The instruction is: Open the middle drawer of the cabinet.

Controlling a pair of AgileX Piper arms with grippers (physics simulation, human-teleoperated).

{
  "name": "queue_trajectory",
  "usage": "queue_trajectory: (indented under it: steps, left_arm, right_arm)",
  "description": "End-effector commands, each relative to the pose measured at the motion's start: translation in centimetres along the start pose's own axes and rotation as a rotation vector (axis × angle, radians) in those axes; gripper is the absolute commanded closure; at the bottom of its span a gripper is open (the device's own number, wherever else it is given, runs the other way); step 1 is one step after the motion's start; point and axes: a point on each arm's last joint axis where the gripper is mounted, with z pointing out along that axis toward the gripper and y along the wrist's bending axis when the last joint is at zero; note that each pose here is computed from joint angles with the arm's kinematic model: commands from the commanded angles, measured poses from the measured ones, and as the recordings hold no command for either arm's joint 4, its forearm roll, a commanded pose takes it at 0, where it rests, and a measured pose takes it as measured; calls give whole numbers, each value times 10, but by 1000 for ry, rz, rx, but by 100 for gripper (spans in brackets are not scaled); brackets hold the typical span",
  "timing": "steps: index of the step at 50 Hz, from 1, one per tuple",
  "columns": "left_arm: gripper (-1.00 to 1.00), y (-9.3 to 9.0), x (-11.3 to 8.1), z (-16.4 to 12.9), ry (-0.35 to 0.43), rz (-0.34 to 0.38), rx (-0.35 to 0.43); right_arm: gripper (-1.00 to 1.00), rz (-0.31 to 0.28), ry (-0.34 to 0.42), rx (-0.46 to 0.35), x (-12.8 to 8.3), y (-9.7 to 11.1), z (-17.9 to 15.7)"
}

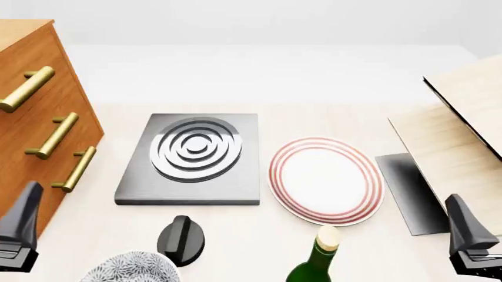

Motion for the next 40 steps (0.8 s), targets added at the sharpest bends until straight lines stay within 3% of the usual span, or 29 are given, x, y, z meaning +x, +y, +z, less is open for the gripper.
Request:
queue_trajectory:
  steps: [1, 12, 27, 40]
  left_arm:
    - [-100, 2, -18, -1, -38, 95, 29]
    - [-100, 5, -33, -2, -67, 191, 22]
    - [-100, 4, -35, 2, -78, 324, 41]
    - [-100, -3, -23, 16, -61, 452, 97]
  right_arm:
    - [-100, 2, -2, -1, 0, 0, 0]
    - [-100, 2, -2, -1, 0, 0, 0]
    - [-100, 2, -2, 0, 0, 0, 0]
    - [-100, 2, -2, -1, 0, 0, 0]
